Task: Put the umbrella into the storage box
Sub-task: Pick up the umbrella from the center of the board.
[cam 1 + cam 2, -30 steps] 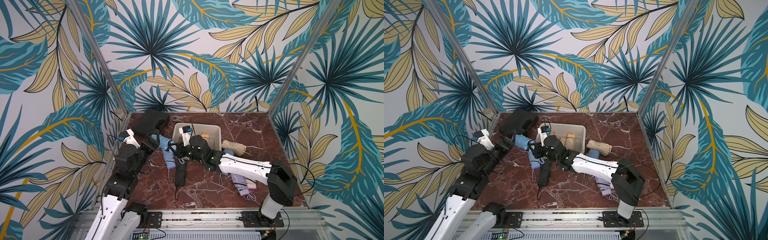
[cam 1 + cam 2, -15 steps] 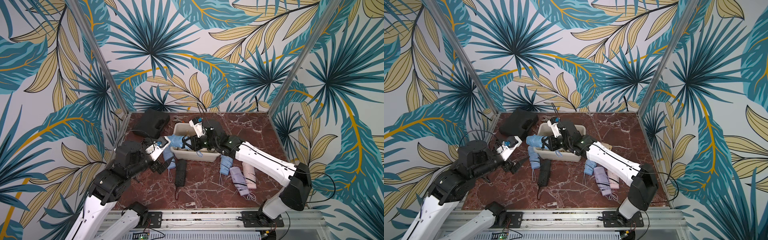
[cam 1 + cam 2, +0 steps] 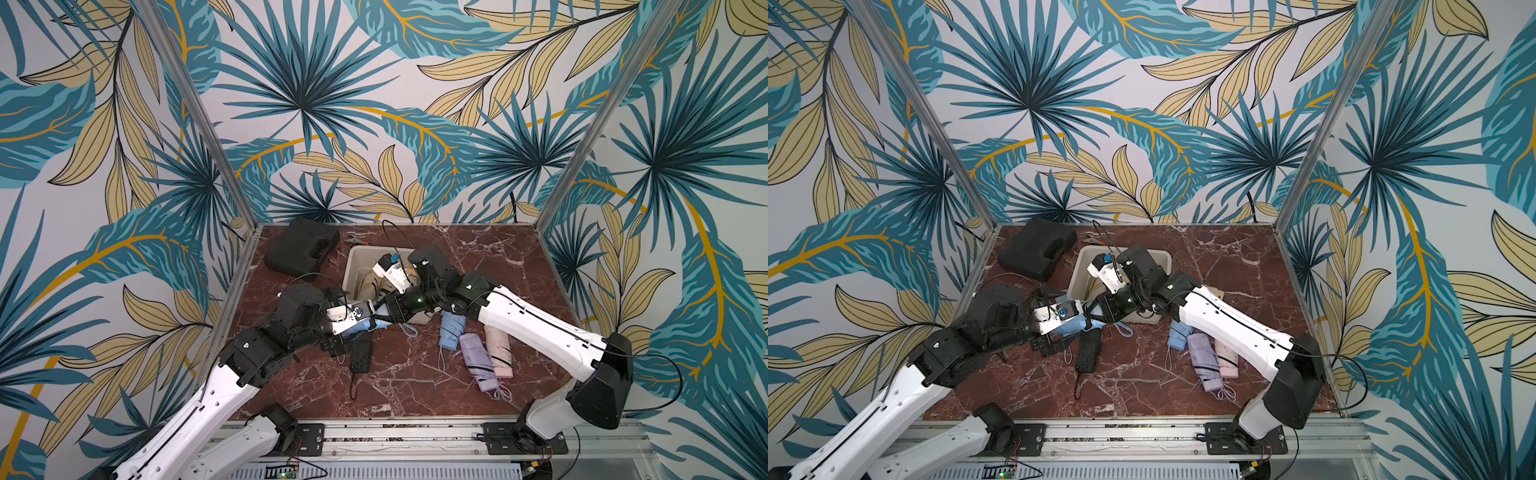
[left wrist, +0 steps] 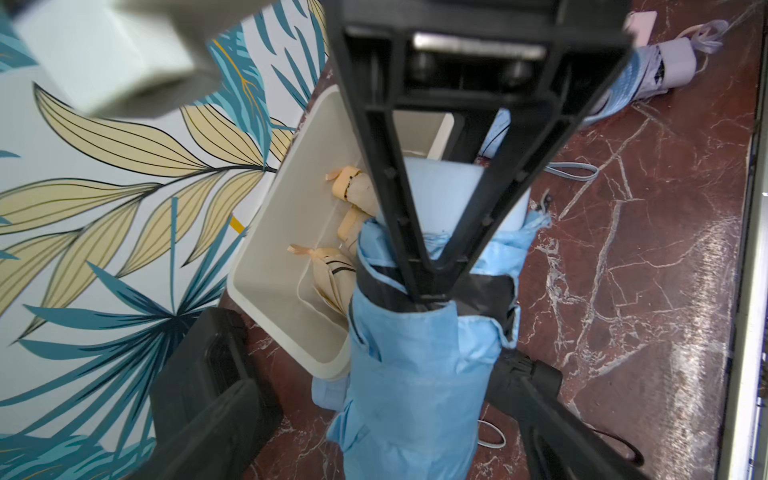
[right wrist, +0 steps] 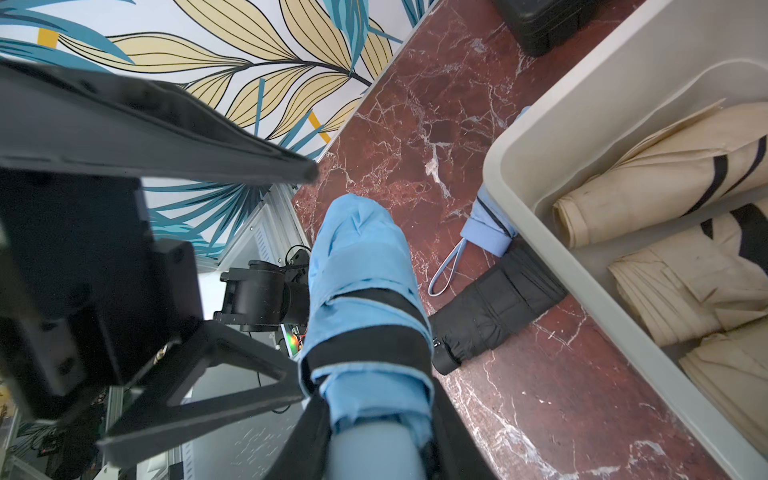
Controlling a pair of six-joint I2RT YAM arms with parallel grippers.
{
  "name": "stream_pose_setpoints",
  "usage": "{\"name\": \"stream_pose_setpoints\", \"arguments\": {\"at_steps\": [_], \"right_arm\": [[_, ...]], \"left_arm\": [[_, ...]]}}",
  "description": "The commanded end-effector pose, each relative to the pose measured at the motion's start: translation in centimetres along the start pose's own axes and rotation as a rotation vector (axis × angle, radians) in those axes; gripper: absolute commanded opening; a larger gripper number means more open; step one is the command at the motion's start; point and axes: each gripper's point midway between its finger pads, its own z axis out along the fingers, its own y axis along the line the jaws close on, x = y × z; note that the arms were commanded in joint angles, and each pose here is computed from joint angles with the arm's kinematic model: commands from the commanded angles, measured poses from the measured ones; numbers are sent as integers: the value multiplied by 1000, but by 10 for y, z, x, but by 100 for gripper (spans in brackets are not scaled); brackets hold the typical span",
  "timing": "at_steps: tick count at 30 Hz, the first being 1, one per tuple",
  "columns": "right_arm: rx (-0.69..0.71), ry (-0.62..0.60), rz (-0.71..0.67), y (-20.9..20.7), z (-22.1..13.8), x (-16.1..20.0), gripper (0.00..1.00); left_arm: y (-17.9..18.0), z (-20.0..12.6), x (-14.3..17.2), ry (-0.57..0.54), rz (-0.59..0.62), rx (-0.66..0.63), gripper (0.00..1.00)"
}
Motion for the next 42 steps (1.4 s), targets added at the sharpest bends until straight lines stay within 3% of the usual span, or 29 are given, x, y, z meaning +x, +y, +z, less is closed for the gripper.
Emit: {"name": "stream_pose_setpoints", "arguments": {"at_steps": [1,10,15,19,22,23,24,28,30,34,37,39,42], "right_arm": [[-96,-29,-14,25,-14,-5,0],[-192,-13,-27,41,-16,-3,0],[-221,-30,-24,46,-18,-4,0],[-210,-48,-7,38,-21,-10,0],[-215,-53,5,35,-22,-13,16],[-223,-56,16,34,-22,-15,26],[-220,-66,33,30,-22,-17,42],[-101,-137,133,-6,-28,-27,69],[-7,-196,199,-34,-39,-32,74],[167,-304,298,-79,-63,-35,77],[352,-391,352,-110,-86,-31,77],[488,-458,383,-129,-105,-26,77],[625,-529,384,-145,-129,-22,77]], "left_arm": [[-9,6,1,-7,-39,32,99],[0,14,12,66,0,-36,80],[5,9,9,73,36,-66,54],[4,1,8,63,61,-81,41],[2,-3,7,53,54,-72,28],[1,-3,5,45,49,-68,24],[1,-4,4,34,39,-67,22],[0,-3,-1,-7,-15,-69,18],[1,0,-2,-28,-59,-81,17],[18,3,-6,-74,-212,-178,4],[50,0,-7,-118,-407,-350,0],[79,-11,-9,-174,-600,-503,0],[99,-16,-18,-230,-740,-572,0]]}}
